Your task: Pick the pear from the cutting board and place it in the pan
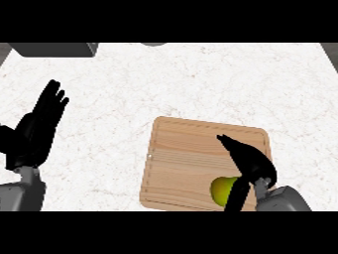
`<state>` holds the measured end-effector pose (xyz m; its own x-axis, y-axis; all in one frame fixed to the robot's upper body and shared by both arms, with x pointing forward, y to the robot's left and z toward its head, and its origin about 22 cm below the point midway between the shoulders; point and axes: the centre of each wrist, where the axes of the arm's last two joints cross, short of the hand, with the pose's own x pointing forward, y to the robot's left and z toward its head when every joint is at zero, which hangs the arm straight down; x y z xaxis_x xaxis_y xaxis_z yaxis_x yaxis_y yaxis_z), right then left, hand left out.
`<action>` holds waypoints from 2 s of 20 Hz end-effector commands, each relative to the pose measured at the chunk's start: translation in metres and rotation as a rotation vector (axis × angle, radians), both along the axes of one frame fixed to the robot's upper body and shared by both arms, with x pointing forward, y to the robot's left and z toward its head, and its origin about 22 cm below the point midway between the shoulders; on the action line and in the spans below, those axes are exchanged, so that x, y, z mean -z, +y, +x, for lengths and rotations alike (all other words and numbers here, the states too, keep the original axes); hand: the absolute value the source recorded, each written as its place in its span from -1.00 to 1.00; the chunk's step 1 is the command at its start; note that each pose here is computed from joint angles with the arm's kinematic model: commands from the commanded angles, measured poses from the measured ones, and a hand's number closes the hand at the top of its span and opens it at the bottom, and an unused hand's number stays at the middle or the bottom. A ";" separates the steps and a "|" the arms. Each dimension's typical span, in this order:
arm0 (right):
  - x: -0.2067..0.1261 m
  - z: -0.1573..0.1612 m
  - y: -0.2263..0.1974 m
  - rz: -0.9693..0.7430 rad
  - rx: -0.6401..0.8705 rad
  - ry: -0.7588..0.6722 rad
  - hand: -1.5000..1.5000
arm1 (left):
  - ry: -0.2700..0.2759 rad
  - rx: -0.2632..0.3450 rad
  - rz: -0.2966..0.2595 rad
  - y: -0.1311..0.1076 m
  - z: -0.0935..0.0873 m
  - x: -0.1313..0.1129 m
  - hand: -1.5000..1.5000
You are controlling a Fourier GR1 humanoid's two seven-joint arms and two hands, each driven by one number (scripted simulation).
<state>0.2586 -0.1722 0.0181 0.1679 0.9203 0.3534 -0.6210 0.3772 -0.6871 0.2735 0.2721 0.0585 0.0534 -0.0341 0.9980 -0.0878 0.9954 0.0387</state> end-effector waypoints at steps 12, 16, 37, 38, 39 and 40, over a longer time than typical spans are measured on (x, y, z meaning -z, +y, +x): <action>0.030 -0.005 0.004 0.088 -0.051 -0.104 1.00 | 0.002 -0.022 0.004 0.020 0.000 -0.004 0.00; 0.083 -0.069 -0.007 0.109 -0.252 -0.110 1.00 | 0.010 -0.019 -0.007 0.005 0.001 0.007 0.00; 0.088 -0.176 -0.014 0.165 -0.957 -0.484 1.00 | 0.055 -0.032 -0.030 0.008 -0.002 0.016 0.00; 0.090 -0.182 -0.018 0.174 -0.973 -0.496 1.00 | 0.054 -0.030 -0.028 0.008 -0.002 0.016 0.00; 0.093 -0.191 -0.021 0.186 -0.990 -0.503 1.00 | 0.061 -0.043 -0.028 0.011 -0.003 0.017 0.00; 0.095 -0.198 -0.023 0.201 -1.008 -0.525 1.00 | 0.057 -0.047 -0.028 0.010 -0.002 0.016 0.00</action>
<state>0.1016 -0.1864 -0.0574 -0.7823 0.5571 0.2788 -0.3130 0.0355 -0.9491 0.2724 0.2798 0.0439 0.1042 -0.0057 0.9945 -0.1155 0.9931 0.0178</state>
